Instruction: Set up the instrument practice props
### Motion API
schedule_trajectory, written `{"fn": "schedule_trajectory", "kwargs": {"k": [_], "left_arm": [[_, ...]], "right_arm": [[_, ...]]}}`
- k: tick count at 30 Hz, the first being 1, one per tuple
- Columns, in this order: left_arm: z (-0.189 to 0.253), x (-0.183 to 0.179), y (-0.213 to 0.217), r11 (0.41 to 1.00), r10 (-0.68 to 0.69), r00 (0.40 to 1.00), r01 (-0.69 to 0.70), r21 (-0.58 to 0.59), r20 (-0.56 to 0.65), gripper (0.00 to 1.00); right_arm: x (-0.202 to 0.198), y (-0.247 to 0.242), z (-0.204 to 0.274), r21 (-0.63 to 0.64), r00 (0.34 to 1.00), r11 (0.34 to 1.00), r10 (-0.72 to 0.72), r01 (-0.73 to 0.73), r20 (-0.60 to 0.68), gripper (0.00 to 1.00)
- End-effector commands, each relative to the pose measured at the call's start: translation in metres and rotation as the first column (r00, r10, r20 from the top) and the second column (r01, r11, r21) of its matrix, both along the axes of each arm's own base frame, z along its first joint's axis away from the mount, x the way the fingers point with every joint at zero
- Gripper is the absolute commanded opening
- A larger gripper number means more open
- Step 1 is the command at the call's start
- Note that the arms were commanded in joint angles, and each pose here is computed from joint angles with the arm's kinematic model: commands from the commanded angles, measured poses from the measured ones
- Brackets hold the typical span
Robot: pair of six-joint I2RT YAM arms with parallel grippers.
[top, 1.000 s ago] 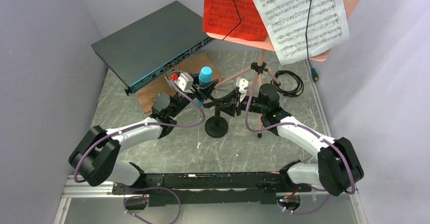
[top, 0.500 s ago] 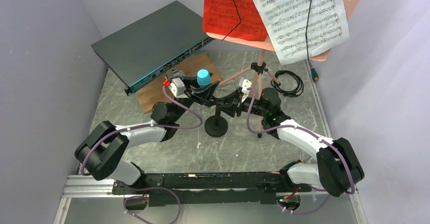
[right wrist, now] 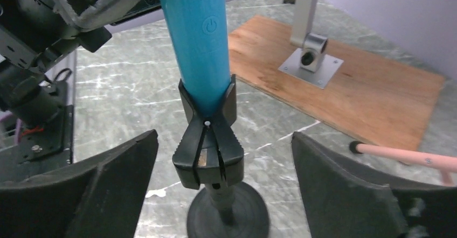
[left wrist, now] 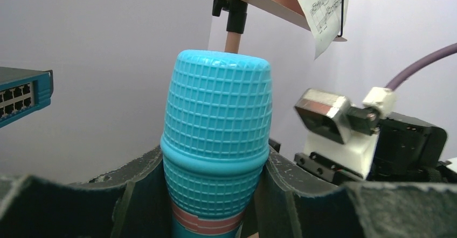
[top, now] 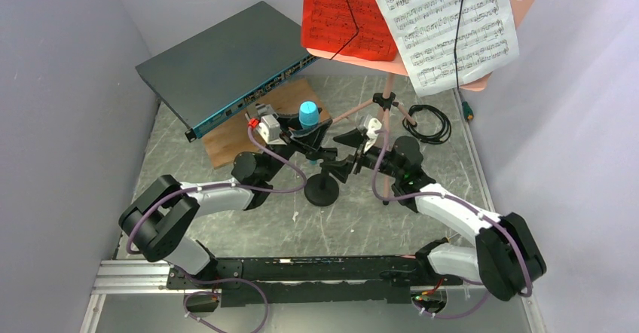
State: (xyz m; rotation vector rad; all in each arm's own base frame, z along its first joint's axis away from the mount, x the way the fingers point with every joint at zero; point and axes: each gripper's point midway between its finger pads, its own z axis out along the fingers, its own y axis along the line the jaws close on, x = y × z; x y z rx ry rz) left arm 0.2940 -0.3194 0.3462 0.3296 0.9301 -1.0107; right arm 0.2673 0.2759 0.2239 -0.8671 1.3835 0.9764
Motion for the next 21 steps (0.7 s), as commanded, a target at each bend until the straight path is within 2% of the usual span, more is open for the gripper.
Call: {"fn": "schedule_trajectory", "kwargs": {"k": [1, 2, 3, 5, 9, 12, 15, 18, 21], "left_arm": [[0.015, -0.010, 0.009, 0.995, -0.014, 1.000, 0.013, -0.099, -0.009, 0.58], [0.013, -0.010, 0.010, 0.996, -0.008, 1.000, 0.007, -0.091, -0.015, 0.74], [0.011, -0.011, 0.012, 0.997, -0.004, 1.000, 0.002, -0.082, -0.026, 0.85], [0.009, -0.013, 0.016, 0.998, 0.004, 0.999, -0.007, -0.057, -0.052, 0.98], [0.010, -0.016, 0.027, 0.999, 0.041, 0.993, -0.042, -0.003, -0.110, 0.99], [0.000, -0.011, 0.032, 0.996, 0.077, 0.967, -0.064, 0.062, -0.242, 1.00], [-0.008, -0.006, 0.036, 0.987, 0.127, 0.927, -0.083, 0.138, -0.352, 0.99], [-0.011, -0.005, 0.044, 0.983, 0.160, 0.877, -0.100, 0.152, -0.452, 0.99], [-0.015, -0.009, 0.055, 0.975, 0.200, 0.828, -0.116, 0.190, -0.523, 0.99]], "right_arm": [[-0.005, -0.012, 0.024, 0.022, 0.997, 0.998, -0.063, 0.062, 0.044, 0.99], [-0.007, -0.015, 0.025, 0.009, 0.996, 0.997, -0.074, 0.074, 0.045, 1.00], [-0.008, -0.020, 0.027, -0.002, 0.995, 0.996, -0.093, 0.094, 0.042, 1.00], [-0.010, -0.031, 0.035, -0.026, 0.988, 0.988, -0.149, 0.150, 0.042, 1.00], [-0.002, -0.069, 0.055, -0.087, 0.931, 0.927, -0.366, 0.365, 0.003, 1.00], [-0.005, -0.091, 0.080, -0.150, 0.894, 0.882, -0.447, 0.446, 0.032, 1.00], [-0.004, -0.109, 0.132, -0.107, 0.845, 0.839, -0.533, 0.534, 0.034, 1.00], [0.010, -0.139, 0.182, 0.005, 0.700, 0.702, -0.710, 0.713, -0.078, 1.00], [0.017, -0.143, 0.219, 0.010, 0.670, 0.672, -0.738, 0.741, -0.082, 1.00]]}}
